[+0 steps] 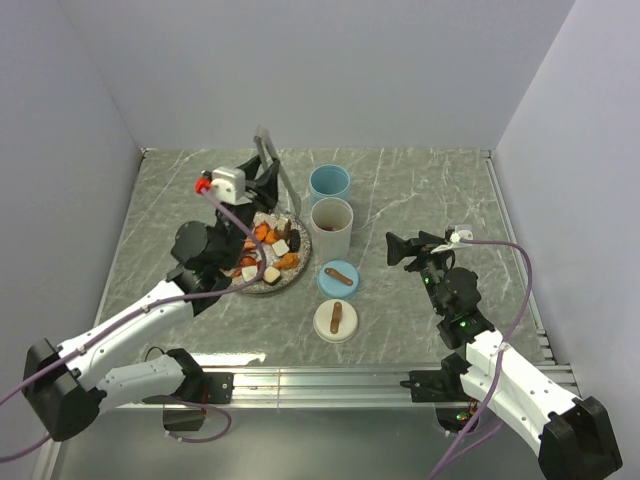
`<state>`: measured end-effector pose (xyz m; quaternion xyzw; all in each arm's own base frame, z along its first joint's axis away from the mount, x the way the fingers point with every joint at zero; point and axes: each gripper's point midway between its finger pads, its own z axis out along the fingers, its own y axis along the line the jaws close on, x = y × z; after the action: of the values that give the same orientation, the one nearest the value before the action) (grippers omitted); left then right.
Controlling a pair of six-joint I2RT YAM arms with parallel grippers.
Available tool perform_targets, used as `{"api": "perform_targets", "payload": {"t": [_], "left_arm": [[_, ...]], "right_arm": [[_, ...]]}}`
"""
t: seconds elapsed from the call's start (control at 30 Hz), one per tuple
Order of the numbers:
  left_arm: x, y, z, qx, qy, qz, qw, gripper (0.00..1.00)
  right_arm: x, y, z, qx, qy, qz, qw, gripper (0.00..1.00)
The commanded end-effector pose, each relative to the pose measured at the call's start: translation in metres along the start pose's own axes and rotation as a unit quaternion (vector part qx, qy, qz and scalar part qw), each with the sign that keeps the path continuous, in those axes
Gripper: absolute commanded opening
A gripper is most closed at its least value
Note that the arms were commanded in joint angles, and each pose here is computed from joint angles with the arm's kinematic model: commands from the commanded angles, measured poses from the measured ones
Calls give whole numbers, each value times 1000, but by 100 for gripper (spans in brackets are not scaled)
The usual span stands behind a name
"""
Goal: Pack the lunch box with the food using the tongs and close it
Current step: Place the food into the lunch box, then pick up the food using the clamp
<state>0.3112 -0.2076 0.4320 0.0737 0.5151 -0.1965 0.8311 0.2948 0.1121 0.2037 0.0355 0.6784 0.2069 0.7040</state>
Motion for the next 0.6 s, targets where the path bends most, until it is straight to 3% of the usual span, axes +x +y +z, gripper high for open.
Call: {"api": "perform_targets", "payload": {"t": [0.0, 0.27, 0.57], "left_arm": [[17, 29, -17, -72, 3, 10, 997, 43], [87, 44, -36, -112, 54, 13, 992, 47], [119, 50, -39, -128, 56, 15, 990, 48]], "right_arm": [[-17, 3, 3, -4, -31, -2, 1000, 98], [-17, 3, 2, -5, -30, -2, 1000, 98], [-17, 4, 3, -9, -30, -2, 1000, 98]]}}
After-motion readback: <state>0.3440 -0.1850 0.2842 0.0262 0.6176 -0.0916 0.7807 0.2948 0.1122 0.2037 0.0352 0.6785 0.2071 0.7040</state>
